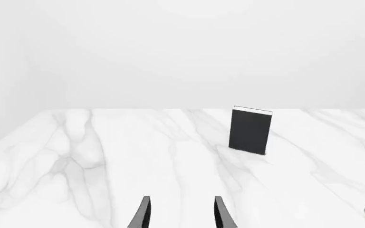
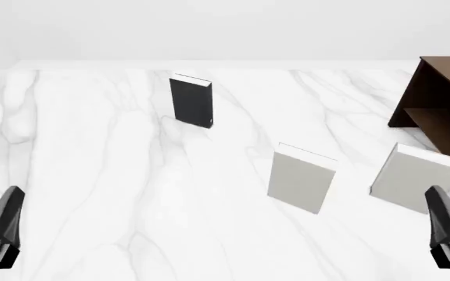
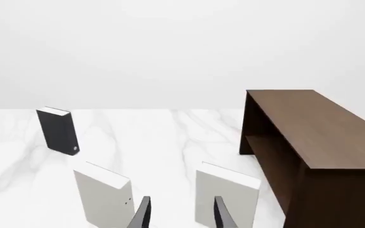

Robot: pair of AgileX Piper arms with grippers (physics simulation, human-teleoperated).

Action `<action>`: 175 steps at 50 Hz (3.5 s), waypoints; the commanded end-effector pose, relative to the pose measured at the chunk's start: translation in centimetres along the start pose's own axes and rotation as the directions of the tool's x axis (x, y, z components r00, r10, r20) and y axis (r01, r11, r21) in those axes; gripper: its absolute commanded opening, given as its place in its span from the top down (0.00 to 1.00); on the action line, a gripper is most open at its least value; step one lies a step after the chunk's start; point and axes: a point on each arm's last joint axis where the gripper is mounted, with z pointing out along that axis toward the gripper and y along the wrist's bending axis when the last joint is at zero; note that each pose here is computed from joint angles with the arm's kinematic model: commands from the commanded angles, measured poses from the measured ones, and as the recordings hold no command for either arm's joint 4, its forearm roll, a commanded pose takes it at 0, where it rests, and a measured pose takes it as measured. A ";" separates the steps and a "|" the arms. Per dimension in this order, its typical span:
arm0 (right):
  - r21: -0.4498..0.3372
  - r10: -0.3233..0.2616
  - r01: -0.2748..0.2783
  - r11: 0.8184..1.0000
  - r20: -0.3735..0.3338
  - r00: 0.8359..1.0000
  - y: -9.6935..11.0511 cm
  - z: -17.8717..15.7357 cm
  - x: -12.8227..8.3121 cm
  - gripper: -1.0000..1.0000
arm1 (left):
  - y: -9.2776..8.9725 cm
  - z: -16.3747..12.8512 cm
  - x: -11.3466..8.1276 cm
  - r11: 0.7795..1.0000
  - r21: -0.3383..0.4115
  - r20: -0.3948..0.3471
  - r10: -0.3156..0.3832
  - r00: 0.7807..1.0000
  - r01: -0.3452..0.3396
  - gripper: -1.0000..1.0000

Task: Pick up the book on the left and place it on top of the shelf.

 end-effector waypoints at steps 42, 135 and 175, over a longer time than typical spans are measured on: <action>-0.270 -0.014 0.047 0.962 0.125 0.992 1.6 1.2 -15.3 0.00 | 0.0 0.0 0.0 1.000 0.000 0.000 0.000 1.000 0.000 0.00; -0.471 -0.148 0.054 0.880 -0.164 0.975 13.7 22.5 -13.2 0.00 | 0.0 0.0 0.0 1.000 0.000 0.000 0.000 1.000 0.000 0.00; -0.484 -0.132 0.035 0.874 -0.168 0.977 17.9 28.8 -10.6 0.00 | 0.0 0.0 0.0 1.000 0.000 0.000 0.000 1.000 0.000 0.00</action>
